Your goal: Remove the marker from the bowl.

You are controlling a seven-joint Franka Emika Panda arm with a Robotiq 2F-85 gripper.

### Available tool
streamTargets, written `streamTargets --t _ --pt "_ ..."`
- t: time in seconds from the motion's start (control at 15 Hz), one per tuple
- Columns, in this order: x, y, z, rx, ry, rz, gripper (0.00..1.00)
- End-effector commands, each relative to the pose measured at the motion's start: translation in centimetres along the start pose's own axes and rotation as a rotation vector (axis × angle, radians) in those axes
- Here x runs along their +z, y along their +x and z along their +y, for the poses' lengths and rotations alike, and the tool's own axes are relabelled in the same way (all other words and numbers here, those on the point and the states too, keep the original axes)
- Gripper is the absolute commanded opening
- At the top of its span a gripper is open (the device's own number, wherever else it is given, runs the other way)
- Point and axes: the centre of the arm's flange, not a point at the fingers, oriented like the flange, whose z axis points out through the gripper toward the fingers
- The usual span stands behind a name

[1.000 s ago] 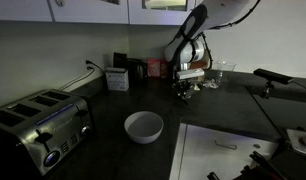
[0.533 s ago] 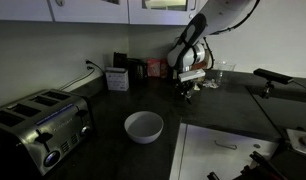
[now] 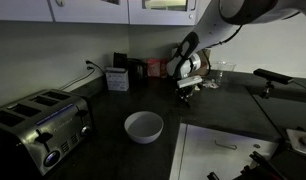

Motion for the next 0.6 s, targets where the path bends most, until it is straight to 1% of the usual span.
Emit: streamTargets --t 0.0,0.07,0.13,0.33,0.53 --pt "0.7 1.5 0.3 0.054 -0.025 0.032 0.20" --pt "0.5 1.5 0.6 0.073 -0.033 0.047 0.40" --pt "0.3 1.5 0.8 0.090 -0.042 0.065 0.45" --pt "-1.3 0.6 1.2 0.147 -0.046 0.098 0.69" --pt "-3.2 -0.2 0.8 0.173 -0.030 0.134 0.91"
